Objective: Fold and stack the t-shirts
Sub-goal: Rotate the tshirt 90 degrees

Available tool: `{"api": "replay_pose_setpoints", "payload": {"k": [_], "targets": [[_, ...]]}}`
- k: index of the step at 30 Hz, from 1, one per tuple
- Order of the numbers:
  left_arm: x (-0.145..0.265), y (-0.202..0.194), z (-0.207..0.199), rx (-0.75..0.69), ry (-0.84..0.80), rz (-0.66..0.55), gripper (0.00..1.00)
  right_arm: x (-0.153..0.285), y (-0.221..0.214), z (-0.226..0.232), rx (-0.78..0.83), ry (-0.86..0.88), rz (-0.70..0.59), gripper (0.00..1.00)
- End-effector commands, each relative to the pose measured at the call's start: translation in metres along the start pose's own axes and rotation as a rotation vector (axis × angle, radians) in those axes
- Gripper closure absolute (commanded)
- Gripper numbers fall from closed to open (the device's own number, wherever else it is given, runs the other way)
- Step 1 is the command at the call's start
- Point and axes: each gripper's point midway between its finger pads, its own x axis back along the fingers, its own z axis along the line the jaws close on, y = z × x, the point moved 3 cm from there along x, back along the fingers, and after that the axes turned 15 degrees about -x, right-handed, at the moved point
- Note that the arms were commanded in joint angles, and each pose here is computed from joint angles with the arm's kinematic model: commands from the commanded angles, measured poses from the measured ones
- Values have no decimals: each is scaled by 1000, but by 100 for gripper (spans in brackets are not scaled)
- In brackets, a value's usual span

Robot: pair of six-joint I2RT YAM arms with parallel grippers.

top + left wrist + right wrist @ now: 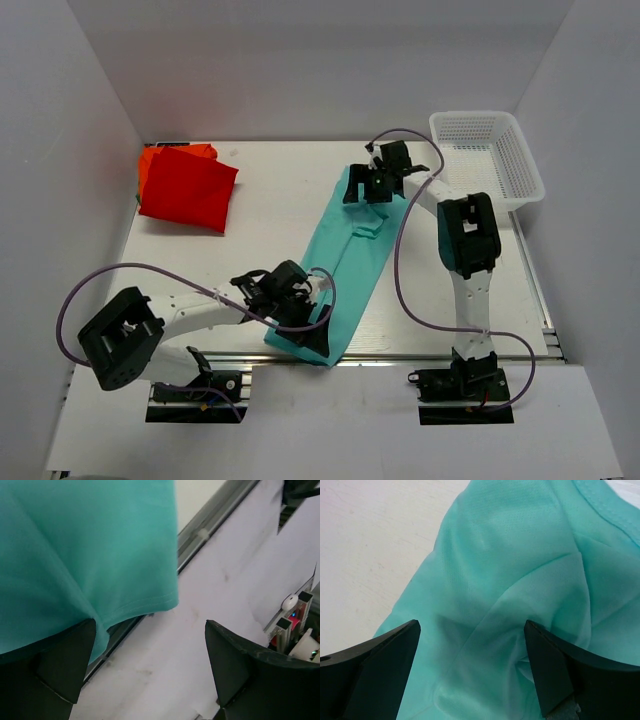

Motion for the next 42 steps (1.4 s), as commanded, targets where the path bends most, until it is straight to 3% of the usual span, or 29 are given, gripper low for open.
{"api": "replay_pose_setpoints", "payload": {"k": [1,4,6,9,11,15,21,26,35,42], "targets": [[11,33,-20,-173,-31,-60,0,47,24,23,76,-45,-108,10],[23,65,-26,-251,57,-139,0,76,29,39,111,-83,-171,10],[37,87,-33,-296,83,-260,0,99,36,52,130,-92,-222,10],[54,102,-26,-302,199,-362,0,120,24,58,120,-140,-227,10],[72,110,-6,-206,369,-438,0,130,1,57,75,-185,-202,10],[102,90,31,51,660,-437,0,134,-56,46,-38,-352,-150,10],[124,82,25,82,640,-548,0,117,-151,41,-73,-471,-8,10],[130,61,35,133,705,-515,0,102,-178,23,-112,-504,49,10],[121,50,43,145,722,-474,0,56,-166,-2,-101,-516,100,10],[123,60,42,151,719,-495,0,31,-100,-22,-135,-455,55,10]]}}
